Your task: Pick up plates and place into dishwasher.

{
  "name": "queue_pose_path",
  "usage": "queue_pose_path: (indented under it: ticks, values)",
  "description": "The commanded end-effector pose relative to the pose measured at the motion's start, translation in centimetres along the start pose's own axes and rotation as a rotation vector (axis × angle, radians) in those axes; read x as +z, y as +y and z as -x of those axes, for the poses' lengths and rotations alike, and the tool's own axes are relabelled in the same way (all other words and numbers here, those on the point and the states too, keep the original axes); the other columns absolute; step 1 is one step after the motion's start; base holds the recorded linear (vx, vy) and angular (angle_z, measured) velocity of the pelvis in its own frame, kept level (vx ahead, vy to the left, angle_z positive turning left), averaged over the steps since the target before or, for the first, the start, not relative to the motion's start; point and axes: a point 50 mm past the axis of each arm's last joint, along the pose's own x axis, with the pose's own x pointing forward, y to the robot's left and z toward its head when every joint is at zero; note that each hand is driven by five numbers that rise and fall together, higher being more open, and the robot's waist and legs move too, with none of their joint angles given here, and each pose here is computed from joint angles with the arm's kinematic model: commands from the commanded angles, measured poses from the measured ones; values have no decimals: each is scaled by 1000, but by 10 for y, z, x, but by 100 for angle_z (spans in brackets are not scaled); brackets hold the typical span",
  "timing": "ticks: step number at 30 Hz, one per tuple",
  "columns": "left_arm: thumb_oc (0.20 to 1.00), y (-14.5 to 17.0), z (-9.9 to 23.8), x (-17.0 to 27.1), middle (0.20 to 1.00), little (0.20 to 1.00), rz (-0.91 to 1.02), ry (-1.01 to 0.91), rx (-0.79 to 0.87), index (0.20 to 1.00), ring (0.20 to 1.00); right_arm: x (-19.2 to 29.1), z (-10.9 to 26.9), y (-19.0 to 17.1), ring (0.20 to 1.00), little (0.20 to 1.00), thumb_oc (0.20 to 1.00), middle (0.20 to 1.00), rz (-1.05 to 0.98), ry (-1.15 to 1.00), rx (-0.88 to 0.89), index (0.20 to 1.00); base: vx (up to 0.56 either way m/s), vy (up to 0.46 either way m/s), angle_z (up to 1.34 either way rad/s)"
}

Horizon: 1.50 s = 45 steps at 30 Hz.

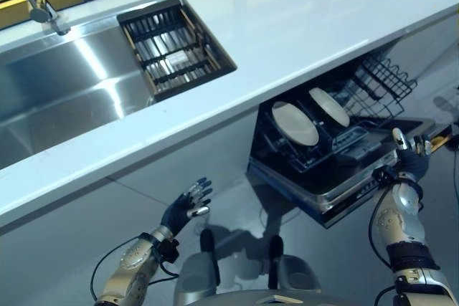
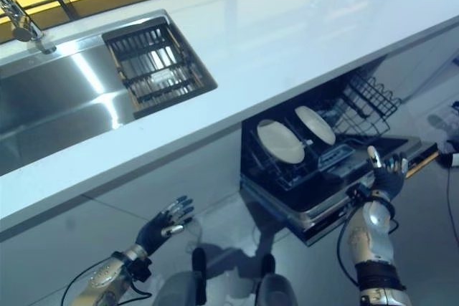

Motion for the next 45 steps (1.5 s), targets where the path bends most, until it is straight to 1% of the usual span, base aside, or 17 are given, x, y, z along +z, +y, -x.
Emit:
queue_pose_path:
  ticks: [1,4,12,17,23,28,36,42,45]
  values:
    - [1000,-10,-5,25,1000,1000,-48,-113,-85,1000,1000,45,-17,18,1000,1000,1000,1000,-118,-148,94,1000,0,0,0]
    - [1000,-10,-7,27,1000,1000,-56,-116,-96,1000,1000,39,-23,22,1000,1000,1000,1000,-162,-94,111,1000,-11,-8,4]
    - [1000,-14,-15,34,1000,1000,-71,-123,-141,1000,1000,26,-43,35,1000,1000,1000,1000,-209,19,78,1000,-5,-2,0]
    - [1000,-16,-20,42,1000,1000,-82,-138,-171,1000,1000,34,-58,38,1000,1000,1000,1000,-216,34,47,1000,-53,-4,12]
    - [1000,-22,-26,49,1000,1000,-85,-165,-197,1000,1000,39,-70,35,1000,1000,1000,1000,-269,62,-21,1000,-41,17,5]
    - [1000,-28,-29,51,1000,1000,-91,-183,-215,1000,1000,31,-75,24,1000,1000,1000,1000,-398,123,-81,1000,-11,15,7]
    - [1000,-36,-31,56,1000,1000,-94,-197,-240,1000,1000,33,-81,10,1000,1000,1000,1000,-450,141,-178,1000,3,5,3]
    - [1000,-40,-33,59,1000,1000,-96,-207,-253,1000,1000,36,-85,9,1000,1000,1000,1000,-484,168,-202,1000,-5,-4,1]
    - [1000,-43,-34,60,1000,1000,-97,-210,-265,1000,1000,42,-88,12,1000,1000,1000,1000,-506,169,-183,1000,-8,-4,1]
